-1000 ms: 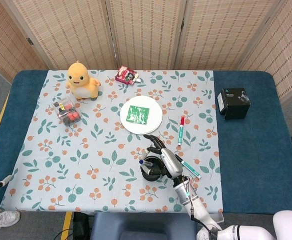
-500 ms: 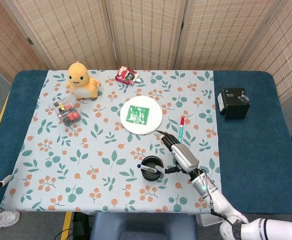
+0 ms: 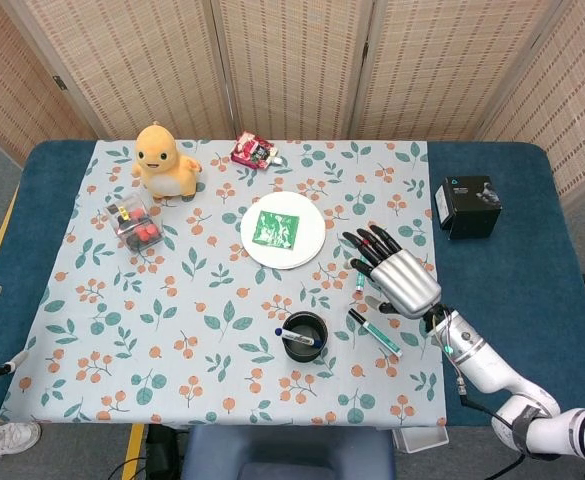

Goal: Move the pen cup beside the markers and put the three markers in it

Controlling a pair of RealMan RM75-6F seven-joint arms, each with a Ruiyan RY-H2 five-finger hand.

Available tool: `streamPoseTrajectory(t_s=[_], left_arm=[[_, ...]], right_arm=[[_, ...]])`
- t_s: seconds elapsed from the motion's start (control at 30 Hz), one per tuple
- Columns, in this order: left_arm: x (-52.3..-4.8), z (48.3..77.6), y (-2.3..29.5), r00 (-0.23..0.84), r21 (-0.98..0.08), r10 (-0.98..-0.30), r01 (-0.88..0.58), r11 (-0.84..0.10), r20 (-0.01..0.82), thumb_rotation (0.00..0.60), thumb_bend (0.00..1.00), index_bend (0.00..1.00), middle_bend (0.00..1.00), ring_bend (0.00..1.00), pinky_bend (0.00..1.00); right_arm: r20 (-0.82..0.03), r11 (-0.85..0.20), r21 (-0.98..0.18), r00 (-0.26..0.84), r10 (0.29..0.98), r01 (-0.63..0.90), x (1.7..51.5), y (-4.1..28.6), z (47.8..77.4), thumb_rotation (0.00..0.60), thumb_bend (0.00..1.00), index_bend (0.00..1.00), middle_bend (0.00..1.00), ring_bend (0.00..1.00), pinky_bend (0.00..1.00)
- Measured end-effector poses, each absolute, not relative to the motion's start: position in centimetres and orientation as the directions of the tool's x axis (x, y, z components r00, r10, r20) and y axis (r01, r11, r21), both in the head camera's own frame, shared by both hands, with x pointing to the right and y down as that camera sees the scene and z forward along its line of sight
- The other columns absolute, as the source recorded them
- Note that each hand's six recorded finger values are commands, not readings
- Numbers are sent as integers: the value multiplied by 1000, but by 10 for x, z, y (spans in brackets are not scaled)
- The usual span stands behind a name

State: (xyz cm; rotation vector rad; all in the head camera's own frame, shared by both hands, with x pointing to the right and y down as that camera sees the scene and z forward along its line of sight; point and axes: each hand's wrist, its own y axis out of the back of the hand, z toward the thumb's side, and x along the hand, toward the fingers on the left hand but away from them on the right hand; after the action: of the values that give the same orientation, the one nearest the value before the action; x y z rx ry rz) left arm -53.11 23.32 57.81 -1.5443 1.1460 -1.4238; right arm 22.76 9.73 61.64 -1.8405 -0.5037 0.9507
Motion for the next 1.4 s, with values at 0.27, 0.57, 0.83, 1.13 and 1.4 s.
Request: streamPoseTrajectory(t_s=[0.27, 0.57, 0.83, 1.13, 1.4], left_arm=[[-529, 583, 234, -10, -929, -936, -128, -347, 351, 600, 24, 0, 0, 0, 245], [-528, 589, 233, -15, -924, -931, -127, -360, 365, 600, 24, 0, 0, 0, 245], [-527, 592, 234, -18, -921, -928, -130, -368, 373, 600, 24, 0, 0, 0, 245], [-530, 596, 231, -26, -915, -922, -138, -378, 385, 600, 24, 0, 0, 0, 245], [-537, 598, 228, -41, -911, -919, -153, -382, 393, 600, 24, 0, 0, 0, 245]], right_arm=[[-469, -392, -881, 610, 639, -266, 261, 101, 647, 600, 239, 356, 0, 0, 0], [-482, -336, -876, 657, 579, -347, 265, 93, 665, 600, 268, 378, 0, 0, 0], [-481, -304, -877, 707, 518, -373, 254, 94, 687, 600, 280, 379, 0, 0, 0], [-495, -336, -866, 729, 473, -370, 242, 88, 712, 600, 301, 424, 0, 0, 0], [-527, -365, -845, 732, 432, -392, 235, 79, 727, 600, 320, 447, 0, 0, 0]])
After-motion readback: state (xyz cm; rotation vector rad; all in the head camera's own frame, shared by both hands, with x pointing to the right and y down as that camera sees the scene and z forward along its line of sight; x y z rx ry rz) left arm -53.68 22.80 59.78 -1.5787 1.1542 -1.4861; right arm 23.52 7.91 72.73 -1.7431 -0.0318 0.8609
